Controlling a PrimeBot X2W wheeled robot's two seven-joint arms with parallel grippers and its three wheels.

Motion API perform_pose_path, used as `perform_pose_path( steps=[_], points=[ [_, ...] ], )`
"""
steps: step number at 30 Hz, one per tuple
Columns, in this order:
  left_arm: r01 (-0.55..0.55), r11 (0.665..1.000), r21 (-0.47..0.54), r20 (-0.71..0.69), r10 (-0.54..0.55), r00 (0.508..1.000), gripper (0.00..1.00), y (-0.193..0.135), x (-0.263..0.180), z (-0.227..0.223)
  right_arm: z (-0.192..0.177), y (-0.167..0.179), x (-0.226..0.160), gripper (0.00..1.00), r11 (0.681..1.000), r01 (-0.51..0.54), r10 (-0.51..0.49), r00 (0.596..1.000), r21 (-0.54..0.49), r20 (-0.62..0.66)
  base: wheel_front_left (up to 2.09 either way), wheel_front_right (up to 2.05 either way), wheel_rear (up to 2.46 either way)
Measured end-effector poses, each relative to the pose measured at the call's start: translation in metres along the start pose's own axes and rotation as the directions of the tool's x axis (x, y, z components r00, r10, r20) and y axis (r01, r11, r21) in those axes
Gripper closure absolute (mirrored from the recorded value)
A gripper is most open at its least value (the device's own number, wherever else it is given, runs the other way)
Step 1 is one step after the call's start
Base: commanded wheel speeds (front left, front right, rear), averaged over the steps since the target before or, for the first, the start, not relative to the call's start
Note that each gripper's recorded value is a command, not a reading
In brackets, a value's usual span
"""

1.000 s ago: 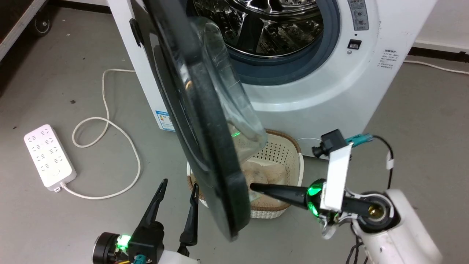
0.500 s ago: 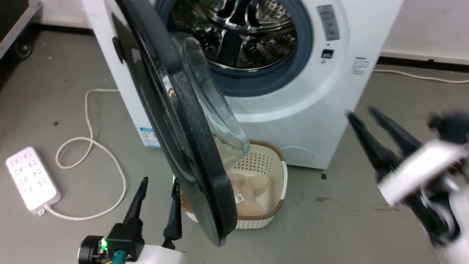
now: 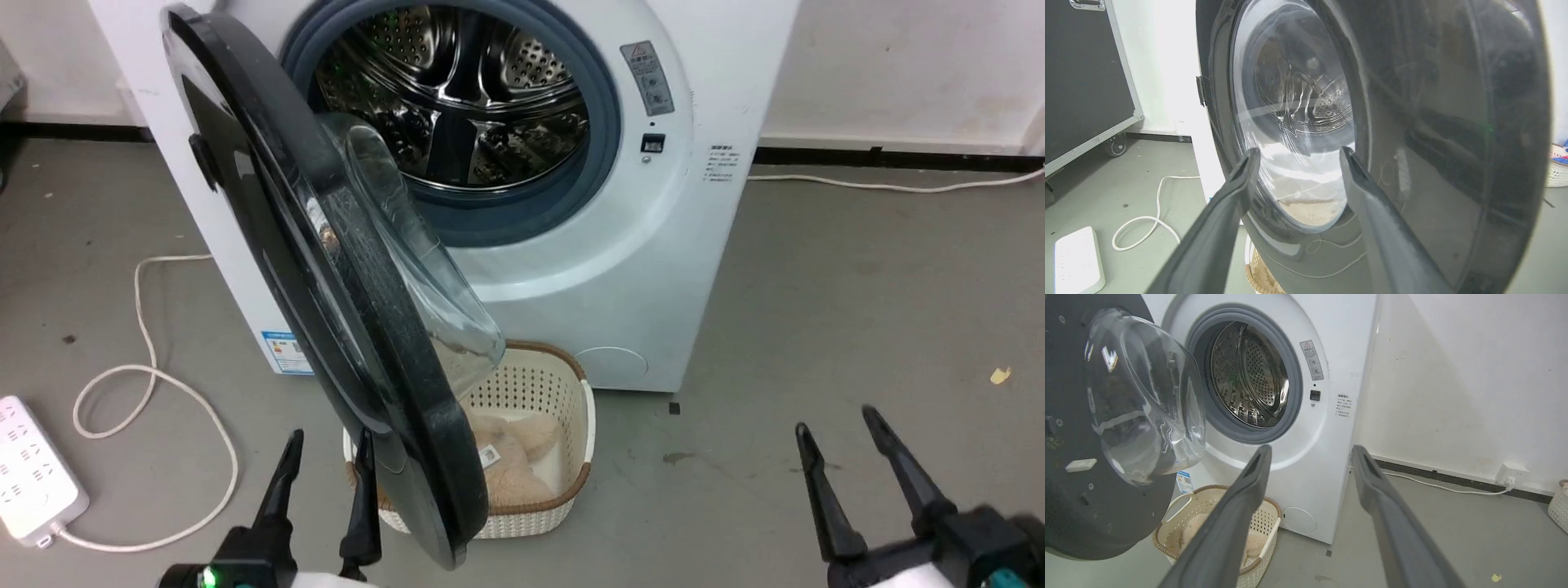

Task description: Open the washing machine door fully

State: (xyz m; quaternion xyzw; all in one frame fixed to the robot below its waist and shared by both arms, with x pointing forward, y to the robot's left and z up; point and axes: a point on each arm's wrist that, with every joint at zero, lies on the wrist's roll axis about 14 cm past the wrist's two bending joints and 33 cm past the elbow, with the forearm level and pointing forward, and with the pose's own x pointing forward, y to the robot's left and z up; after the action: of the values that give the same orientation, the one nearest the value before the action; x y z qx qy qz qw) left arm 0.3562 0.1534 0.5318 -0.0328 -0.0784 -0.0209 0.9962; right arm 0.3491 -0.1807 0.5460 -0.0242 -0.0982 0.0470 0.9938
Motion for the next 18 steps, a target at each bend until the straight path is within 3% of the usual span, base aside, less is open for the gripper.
perform_pose_path(
  steps=[14,15,16,17,18],
  points=[
    [0.011,1.000,0.022,-0.014,-0.011,1.000,0.00,-0.0031,-0.0034,-0.0043,-0.0082,0.0036,-0.0087,0.00,1.000,0.014,-0.013,1.000,0.017,-0.025,0.00,0.00,0.00],
    [0.013,1.000,0.024,-0.014,-0.013,1.000,0.09,-0.0037,-0.0035,-0.0042,-0.0081,0.0040,-0.0083,0.00,1.000,0.013,-0.012,1.000,0.020,-0.024,0.00,0.00,0.00],
    [0.015,1.000,0.025,-0.013,-0.015,1.000,0.87,-0.0043,-0.0035,-0.0039,-0.0078,0.0042,-0.0079,0.00,1.000,0.013,-0.012,1.000,0.024,-0.023,0.00,0.00,0.00],
    [0.018,1.000,0.023,-0.011,-0.018,1.000,1.00,-0.0050,-0.0035,-0.0034,-0.0075,0.0046,-0.0075,0.00,1.000,0.012,-0.011,1.000,0.025,-0.021,0.00,0.00,0.00],
    [0.023,1.000,0.021,-0.010,-0.023,1.000,1.00,-0.0056,-0.0036,-0.0030,-0.0072,0.0050,-0.0071,0.00,1.000,0.010,-0.010,1.000,0.025,-0.020,0.00,0.00,0.00]
  ],
)
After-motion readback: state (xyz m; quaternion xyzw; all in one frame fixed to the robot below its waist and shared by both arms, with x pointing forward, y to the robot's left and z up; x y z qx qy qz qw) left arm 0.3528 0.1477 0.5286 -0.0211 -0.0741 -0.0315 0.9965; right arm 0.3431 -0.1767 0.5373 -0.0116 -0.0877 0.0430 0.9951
